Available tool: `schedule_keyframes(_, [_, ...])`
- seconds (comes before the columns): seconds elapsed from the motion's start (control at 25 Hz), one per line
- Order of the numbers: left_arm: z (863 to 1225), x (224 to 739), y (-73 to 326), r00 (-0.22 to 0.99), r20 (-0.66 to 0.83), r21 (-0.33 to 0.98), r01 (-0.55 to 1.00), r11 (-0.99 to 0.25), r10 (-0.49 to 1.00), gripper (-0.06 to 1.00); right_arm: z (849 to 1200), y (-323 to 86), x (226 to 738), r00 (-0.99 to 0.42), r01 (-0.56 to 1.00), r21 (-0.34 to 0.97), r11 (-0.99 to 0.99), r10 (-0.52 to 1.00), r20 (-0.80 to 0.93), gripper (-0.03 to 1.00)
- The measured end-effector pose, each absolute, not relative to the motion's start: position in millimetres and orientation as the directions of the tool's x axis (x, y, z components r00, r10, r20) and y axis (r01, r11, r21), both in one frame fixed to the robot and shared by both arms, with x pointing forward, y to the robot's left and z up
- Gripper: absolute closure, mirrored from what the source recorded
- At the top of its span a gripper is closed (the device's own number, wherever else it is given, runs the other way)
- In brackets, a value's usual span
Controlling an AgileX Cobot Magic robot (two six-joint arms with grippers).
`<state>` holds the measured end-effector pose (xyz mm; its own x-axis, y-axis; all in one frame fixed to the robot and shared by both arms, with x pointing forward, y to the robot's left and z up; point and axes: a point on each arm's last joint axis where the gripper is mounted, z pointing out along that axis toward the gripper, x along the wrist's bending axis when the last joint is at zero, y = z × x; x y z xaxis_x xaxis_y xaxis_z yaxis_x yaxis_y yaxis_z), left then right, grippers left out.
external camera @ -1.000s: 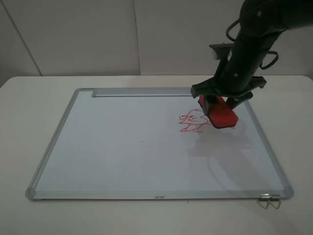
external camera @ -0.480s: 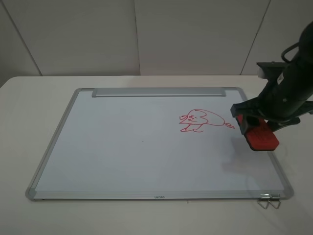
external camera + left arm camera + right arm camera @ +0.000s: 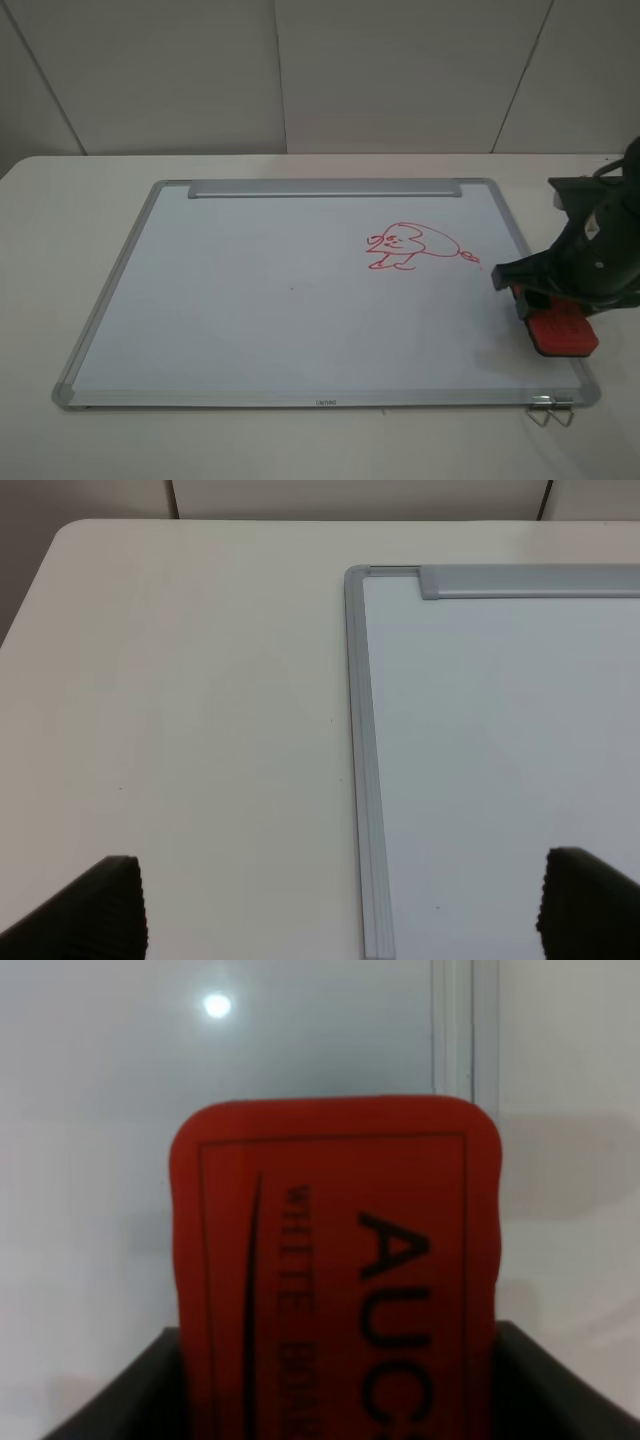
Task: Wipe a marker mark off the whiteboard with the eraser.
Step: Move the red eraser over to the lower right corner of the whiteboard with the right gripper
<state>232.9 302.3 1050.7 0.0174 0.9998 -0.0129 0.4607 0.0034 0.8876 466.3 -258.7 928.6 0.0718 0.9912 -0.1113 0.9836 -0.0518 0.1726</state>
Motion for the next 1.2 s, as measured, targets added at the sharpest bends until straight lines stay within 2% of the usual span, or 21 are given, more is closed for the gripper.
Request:
schedule_keyframes(0.24, [1050.7,232.9,302.3,0.017,-0.013,0.888,0.461,0.003,1.000,0.16,925.6,-244.0,462.6,-0.013,0.979,0.202,0.038,0.992,-0.125,0.48])
schedule_keyframes(0.48, [1050.7,232.9,302.3,0.017,-0.013,0.888,0.461,0.003,1.000,0.16,923.0,-240.5,466.8,0.048,0.969,0.244,-0.024,0.994,-0.094,0.48])
schedule_keyframes(0.84, [1050.7,232.9,302.3,0.017,-0.013,0.888,0.461,0.003,1.000,0.16,904.4,-242.4,459.8,-0.002,0.972,0.235,0.027,0.995,-0.103,0.48])
schedule_keyframes(1.2, [1050.7,232.9,302.3,0.017,-0.013,0.888,0.461,0.003,1.000,0.16,900.8,-241.9,460.1,-0.014,0.970,0.240,0.037,0.995,-0.099,0.45])
